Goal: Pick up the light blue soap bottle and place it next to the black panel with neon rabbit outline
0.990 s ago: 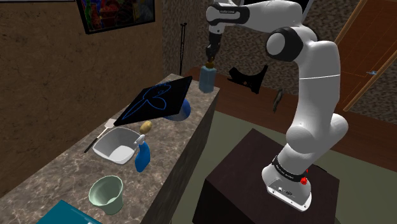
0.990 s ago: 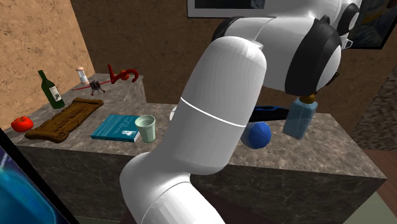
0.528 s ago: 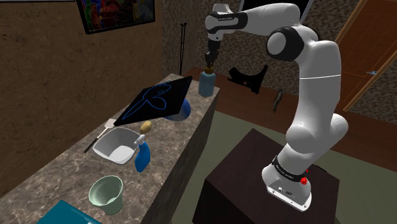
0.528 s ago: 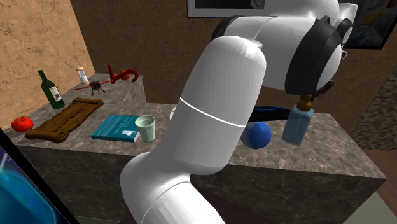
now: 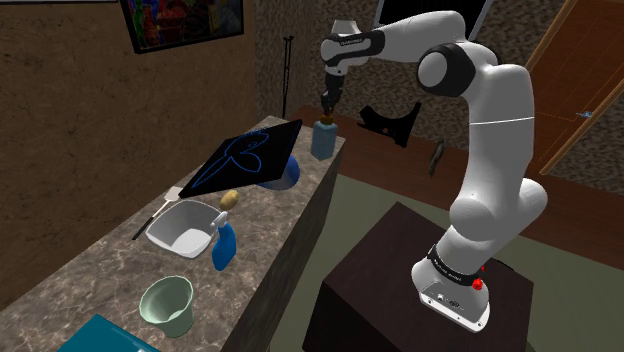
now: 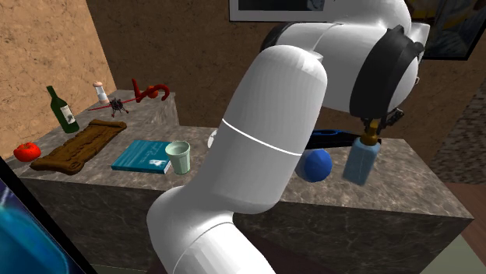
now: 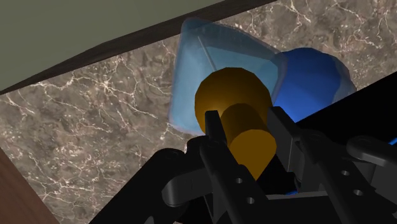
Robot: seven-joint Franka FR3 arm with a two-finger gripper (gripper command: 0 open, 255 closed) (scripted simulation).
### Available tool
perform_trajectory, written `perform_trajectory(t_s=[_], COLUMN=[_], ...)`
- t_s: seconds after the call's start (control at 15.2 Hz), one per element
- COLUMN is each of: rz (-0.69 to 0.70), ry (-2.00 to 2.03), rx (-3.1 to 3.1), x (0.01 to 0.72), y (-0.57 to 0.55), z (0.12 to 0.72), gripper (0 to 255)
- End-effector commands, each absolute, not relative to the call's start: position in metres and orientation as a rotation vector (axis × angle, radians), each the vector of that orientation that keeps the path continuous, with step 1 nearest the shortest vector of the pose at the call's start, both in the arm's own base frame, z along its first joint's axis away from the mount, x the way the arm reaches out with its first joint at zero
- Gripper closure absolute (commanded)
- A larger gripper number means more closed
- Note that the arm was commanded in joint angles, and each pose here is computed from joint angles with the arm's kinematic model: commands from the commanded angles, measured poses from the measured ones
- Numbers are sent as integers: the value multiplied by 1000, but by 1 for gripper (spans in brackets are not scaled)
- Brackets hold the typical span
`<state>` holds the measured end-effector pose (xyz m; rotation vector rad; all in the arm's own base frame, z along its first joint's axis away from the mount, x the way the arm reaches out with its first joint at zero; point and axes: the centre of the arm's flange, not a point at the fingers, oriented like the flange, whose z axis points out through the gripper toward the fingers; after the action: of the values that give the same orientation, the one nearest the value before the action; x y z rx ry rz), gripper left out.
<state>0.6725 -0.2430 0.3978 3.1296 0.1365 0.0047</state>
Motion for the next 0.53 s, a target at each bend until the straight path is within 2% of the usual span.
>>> perform_trajectory(t_s=[0.0,0.46], rz=[7,7], ry=[137,137], rx=[3129,3129], x=[673,673], y=[-242,-242], z=[388,351], gripper=[255,255])
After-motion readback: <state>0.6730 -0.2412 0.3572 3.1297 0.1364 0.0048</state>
